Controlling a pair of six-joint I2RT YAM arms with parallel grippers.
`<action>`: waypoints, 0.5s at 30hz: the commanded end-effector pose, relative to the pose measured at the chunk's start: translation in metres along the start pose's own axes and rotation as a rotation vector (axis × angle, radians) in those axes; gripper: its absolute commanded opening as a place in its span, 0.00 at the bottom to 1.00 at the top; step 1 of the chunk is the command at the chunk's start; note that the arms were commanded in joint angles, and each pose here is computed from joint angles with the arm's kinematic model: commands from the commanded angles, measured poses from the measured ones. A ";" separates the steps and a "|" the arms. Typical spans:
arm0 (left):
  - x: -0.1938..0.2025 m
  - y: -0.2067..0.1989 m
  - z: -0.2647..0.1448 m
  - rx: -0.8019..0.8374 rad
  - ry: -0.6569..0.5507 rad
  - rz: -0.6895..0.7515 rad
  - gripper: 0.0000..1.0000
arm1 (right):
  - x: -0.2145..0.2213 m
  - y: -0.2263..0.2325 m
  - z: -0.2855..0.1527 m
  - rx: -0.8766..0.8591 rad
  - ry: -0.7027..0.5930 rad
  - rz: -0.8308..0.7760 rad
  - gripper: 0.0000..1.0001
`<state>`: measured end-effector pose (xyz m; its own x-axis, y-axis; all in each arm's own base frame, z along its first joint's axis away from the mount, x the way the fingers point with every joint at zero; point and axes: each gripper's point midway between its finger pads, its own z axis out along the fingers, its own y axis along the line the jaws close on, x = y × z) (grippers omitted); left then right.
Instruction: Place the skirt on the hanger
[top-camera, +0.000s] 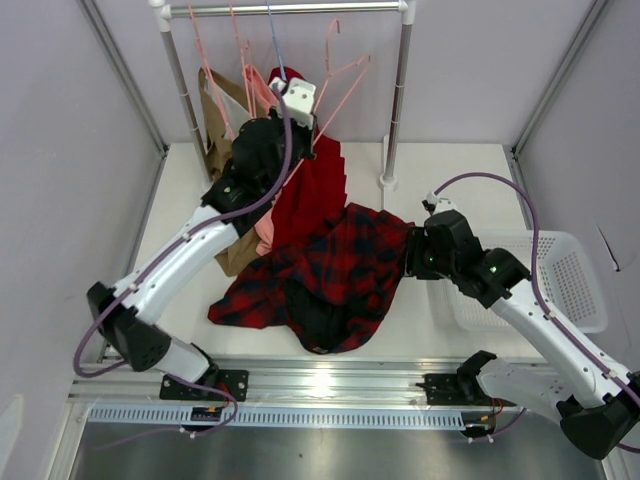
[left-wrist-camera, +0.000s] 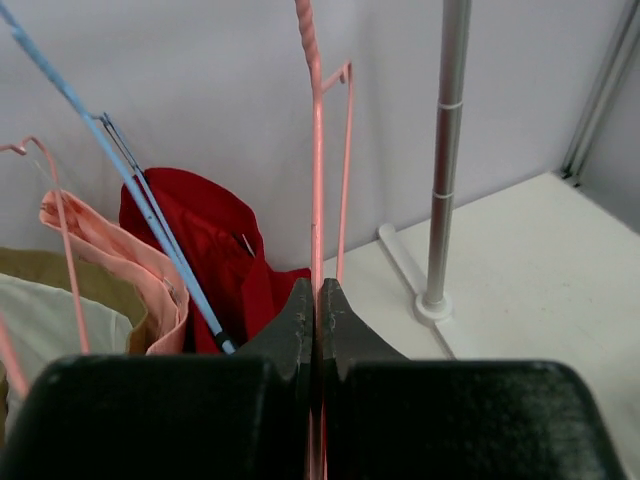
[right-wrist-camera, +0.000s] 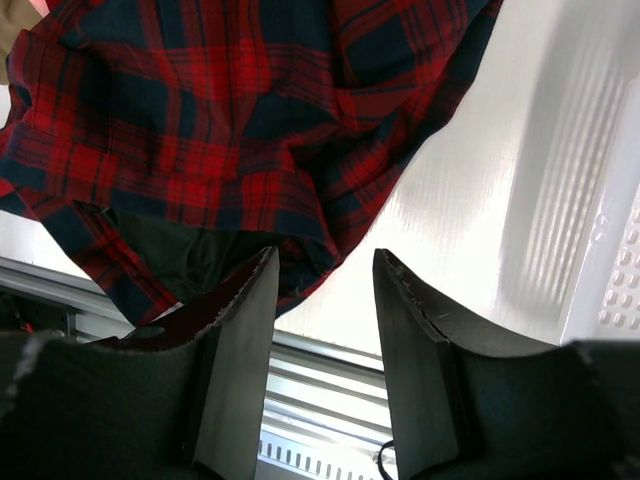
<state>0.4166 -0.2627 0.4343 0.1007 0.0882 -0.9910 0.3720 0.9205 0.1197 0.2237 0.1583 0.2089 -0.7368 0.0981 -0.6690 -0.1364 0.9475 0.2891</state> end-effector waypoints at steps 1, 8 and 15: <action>-0.034 -0.001 -0.039 0.052 -0.101 -0.073 0.00 | -0.005 -0.002 -0.005 0.004 -0.028 0.020 0.47; -0.001 -0.028 -0.117 0.268 0.042 -0.071 0.00 | -0.005 -0.005 -0.012 0.015 -0.020 0.019 0.41; 0.040 -0.037 -0.203 0.415 0.190 -0.143 0.00 | 0.014 0.000 -0.016 -0.043 0.037 0.006 0.40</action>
<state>0.2569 -0.2193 0.3993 -0.0299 0.0804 -0.9963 0.6402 0.7671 0.0427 0.2120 0.1537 0.2062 -0.7590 0.0928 -0.6444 -0.1344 0.9462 0.2945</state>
